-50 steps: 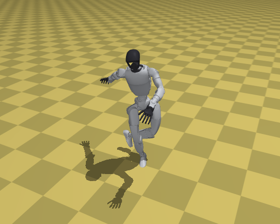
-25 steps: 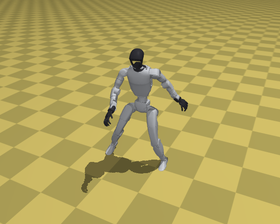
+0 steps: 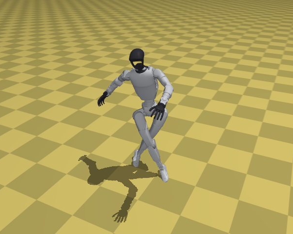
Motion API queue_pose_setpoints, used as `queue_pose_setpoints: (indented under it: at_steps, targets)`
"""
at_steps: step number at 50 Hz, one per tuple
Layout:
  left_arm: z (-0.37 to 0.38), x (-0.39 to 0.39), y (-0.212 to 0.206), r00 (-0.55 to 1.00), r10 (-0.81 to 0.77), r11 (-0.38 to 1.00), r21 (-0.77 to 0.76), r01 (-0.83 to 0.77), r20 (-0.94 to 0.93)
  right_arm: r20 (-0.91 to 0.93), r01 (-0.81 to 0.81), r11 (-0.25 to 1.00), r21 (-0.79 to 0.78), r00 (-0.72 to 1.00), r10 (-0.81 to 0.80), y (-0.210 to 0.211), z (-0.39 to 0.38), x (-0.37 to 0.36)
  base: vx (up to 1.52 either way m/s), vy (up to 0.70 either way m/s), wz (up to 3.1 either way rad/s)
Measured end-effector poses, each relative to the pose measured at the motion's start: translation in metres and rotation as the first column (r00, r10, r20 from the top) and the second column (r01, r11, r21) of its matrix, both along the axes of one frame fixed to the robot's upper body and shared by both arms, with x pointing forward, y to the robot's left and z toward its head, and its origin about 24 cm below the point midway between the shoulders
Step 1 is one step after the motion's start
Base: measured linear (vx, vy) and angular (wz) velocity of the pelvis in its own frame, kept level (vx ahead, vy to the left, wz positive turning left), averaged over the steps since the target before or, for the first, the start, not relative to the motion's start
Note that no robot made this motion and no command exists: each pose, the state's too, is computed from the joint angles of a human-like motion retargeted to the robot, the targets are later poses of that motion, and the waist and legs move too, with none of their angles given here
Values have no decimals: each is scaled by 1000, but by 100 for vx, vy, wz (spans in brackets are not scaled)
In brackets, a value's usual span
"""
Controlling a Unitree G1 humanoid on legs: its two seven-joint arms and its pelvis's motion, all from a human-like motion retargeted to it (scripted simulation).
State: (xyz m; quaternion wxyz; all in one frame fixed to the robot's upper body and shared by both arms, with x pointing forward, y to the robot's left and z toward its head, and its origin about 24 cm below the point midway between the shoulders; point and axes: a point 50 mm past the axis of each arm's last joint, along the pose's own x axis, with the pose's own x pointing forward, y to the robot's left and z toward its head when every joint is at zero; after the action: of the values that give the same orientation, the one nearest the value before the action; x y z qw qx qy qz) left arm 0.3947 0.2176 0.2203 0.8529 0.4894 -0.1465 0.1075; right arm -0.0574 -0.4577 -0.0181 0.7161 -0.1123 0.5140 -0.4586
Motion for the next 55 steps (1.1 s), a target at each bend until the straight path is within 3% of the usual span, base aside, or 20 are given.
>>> queue_pose_setpoints:
  at_steps: [3,5,7,10,14,17,20,23,25,28,33,35,37,40,42,45,48,50,53,55]
  targets:
    - [27,-3,-118,938,-315,910,-236,341,142,-316,412,911,7,865,-389,82,-18,-149,94,88,372]
    - [32,-23,-153,884,-401,858,-239,454,241,-491,479,877,17,769,-411,129,-30,-181,87,67,162]
    - [16,-38,-145,879,-383,887,-154,436,284,-496,442,895,58,791,-359,140,-50,-163,73,49,-34]
    - [-49,-58,-92,949,-247,963,-57,262,197,-299,290,952,93,921,-252,126,-83,-85,69,50,-94]
    - [-179,-120,-15,975,49,984,-157,-84,-217,-5,-127,983,135,992,129,132,-110,70,62,51,-164]
    - [-262,-193,26,799,215,935,-116,-334,-561,59,-541,839,49,841,539,168,-103,198,48,57,-224]
    - [-311,-263,58,543,298,896,34,-442,-785,32,-827,534,-175,538,843,214,-52,319,36,66,-212]
    - [-334,-323,85,302,369,852,190,-487,-879,70,-826,320,-464,326,943,260,28,401,29,76,-178]
    - [-340,-363,101,155,408,791,264,-552,-900,154,-726,289,-624,249,956,285,80,429,26,85,-175]
    - [-339,-425,120,-47,413,588,306,-749,-909,232,-593,293,-749,180,956,305,128,443,21,98,-176]
    - [-339,-511,104,-316,306,132,369,-920,-898,179,-648,201,-735,100,979,319,144,451,0,115,-163]
    - [-344,-530,85,-396,229,70,420,-905,-890,197,-702,196,-684,82,977,324,139,453,-25,109,-155]
    - [-352,-528,69,-431,161,108,450,-886,-888,194,-748,191,-635,84,977,323,130,452,-33,101,-162]
    - [-368,-486,62,-372,89,238,383,-893,-924,97,-826,143,-545,107,989,302,104,446,-40,96,-151]
    - [-372,-430,76,-238,92,332,255,-908,-967,17,-881,149,-448,158,987,268,82,436,-43,87,-51]
    - [-347,-320,115,73,214,462,35,-886,-974,20,-883,366,-293,377,926,195,55,410,-35,77,119]
    - [-280,-212,141,464,410,526,-212,-823,-785,198,-601,772,-209,747,635,114,38,360,-8,79,258]
    - [-234,-161,133,665,456,570,-379,-729,-592,317,-305,934,-187,881,351,66,30,311,20,91,273]
    - [-193,-109,95,841,338,682,-506,-528,-422,400,13,981,-195,914,68,6,21,208,40,87,216]
    - [-175,-83,67,903,222,738,-542,-402,-368,346,145,957,-252,937,-51,-21,25,128,49,85,187]
